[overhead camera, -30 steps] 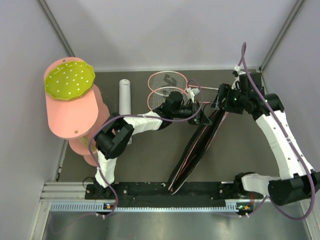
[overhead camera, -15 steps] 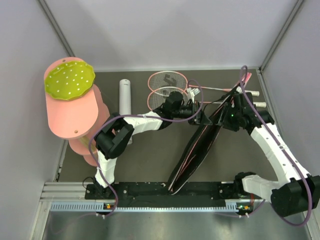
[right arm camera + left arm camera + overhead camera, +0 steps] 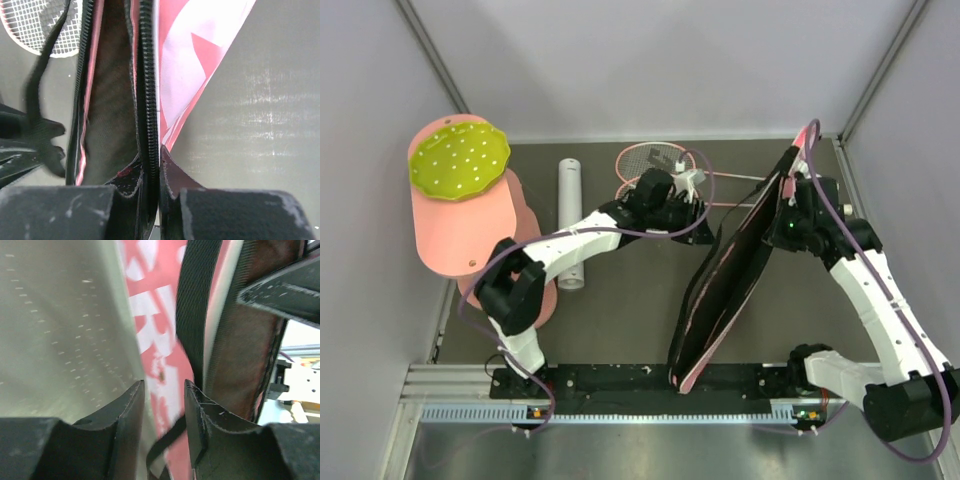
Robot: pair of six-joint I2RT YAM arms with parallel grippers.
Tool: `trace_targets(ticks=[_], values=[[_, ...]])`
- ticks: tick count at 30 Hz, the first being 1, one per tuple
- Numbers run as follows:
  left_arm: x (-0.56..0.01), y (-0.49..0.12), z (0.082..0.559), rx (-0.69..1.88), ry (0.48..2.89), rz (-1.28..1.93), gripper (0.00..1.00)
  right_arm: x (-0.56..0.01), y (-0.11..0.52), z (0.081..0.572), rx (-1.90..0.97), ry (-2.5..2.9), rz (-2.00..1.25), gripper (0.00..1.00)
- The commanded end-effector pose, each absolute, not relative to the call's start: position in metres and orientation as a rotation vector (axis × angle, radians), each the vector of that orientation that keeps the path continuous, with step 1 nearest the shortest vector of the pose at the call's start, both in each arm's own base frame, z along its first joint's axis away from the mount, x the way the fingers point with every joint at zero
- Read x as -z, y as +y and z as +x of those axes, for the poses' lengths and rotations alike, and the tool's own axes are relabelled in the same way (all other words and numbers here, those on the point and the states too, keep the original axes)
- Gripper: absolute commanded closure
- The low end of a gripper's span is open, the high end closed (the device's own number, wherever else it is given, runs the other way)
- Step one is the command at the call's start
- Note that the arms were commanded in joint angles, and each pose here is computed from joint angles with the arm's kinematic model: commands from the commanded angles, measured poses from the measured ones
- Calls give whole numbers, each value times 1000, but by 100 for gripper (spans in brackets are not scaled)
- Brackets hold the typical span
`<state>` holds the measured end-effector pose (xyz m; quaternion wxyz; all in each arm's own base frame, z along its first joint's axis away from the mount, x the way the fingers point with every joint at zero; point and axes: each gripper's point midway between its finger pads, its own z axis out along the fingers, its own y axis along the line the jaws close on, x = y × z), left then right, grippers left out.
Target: Pack up the badminton gear
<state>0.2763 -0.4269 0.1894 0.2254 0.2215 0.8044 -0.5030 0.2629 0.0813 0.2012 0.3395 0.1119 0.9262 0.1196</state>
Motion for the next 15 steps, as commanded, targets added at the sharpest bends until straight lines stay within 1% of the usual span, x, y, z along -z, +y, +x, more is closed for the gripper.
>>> trace_targets(ticks=[1, 5, 8, 10, 13, 15], values=[[-217, -381, 293, 1067, 2142, 698, 56, -243, 85, 273, -337, 2291, 198, 100], [-248, -367, 288, 1022, 2091, 701, 52, -244, 90, 275, -365, 2294, 162, 100], [-279, -376, 276, 1119, 2007, 728, 51, -246, 96, 275, -397, 2290, 139, 100], [-298, -393, 252, 1257, 1941, 809, 50, -249, 98, 275, -416, 2285, 142, 100], [-313, -423, 225, 1332, 1846, 904, 41, -252, 105, 274, -468, 2277, 134, 100], [-307, -437, 222, 1254, 1842, 916, 32, -255, 111, 274, -515, 2270, 130, 100]])
